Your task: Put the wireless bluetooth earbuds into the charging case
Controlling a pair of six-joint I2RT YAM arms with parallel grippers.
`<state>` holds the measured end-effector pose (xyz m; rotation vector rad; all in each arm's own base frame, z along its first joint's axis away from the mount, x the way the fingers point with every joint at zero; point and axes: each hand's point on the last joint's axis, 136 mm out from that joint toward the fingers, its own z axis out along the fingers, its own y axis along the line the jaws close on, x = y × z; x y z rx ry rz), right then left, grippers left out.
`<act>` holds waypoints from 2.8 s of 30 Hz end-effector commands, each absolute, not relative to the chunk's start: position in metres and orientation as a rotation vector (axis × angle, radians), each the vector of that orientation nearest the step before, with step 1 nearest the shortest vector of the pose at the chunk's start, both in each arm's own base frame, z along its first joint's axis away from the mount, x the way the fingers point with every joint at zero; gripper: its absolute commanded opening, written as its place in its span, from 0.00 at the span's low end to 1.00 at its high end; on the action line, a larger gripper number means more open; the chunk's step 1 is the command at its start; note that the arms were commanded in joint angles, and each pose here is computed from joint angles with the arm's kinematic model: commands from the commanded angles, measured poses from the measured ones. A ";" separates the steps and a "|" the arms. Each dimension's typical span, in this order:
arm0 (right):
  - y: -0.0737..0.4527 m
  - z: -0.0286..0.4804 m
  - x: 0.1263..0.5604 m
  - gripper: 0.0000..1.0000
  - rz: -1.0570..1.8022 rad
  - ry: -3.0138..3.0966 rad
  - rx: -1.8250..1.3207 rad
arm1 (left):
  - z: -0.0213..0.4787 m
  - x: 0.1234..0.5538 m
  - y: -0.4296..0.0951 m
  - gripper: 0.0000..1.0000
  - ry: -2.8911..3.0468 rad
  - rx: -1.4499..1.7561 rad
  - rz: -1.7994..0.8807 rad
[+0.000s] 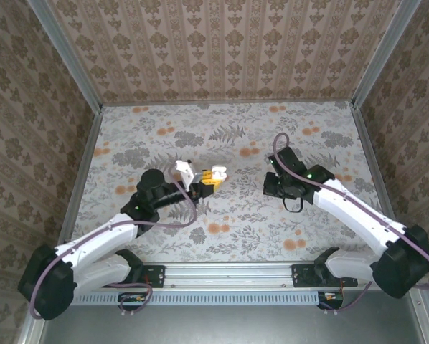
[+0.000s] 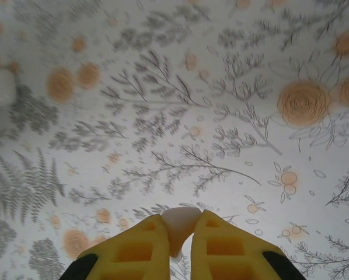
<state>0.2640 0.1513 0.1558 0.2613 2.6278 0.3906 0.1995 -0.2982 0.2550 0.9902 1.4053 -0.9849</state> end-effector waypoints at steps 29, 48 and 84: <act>0.202 0.313 0.293 0.09 0.621 2.147 0.122 | 0.299 0.230 -0.361 0.00 1.214 0.846 -0.896; 0.225 0.330 0.294 0.10 0.673 2.111 0.014 | 0.299 0.227 -0.366 0.00 1.217 0.831 -0.936; 0.229 0.295 0.287 0.10 0.568 2.157 -0.104 | 0.311 0.229 -0.359 0.00 1.203 0.761 -0.958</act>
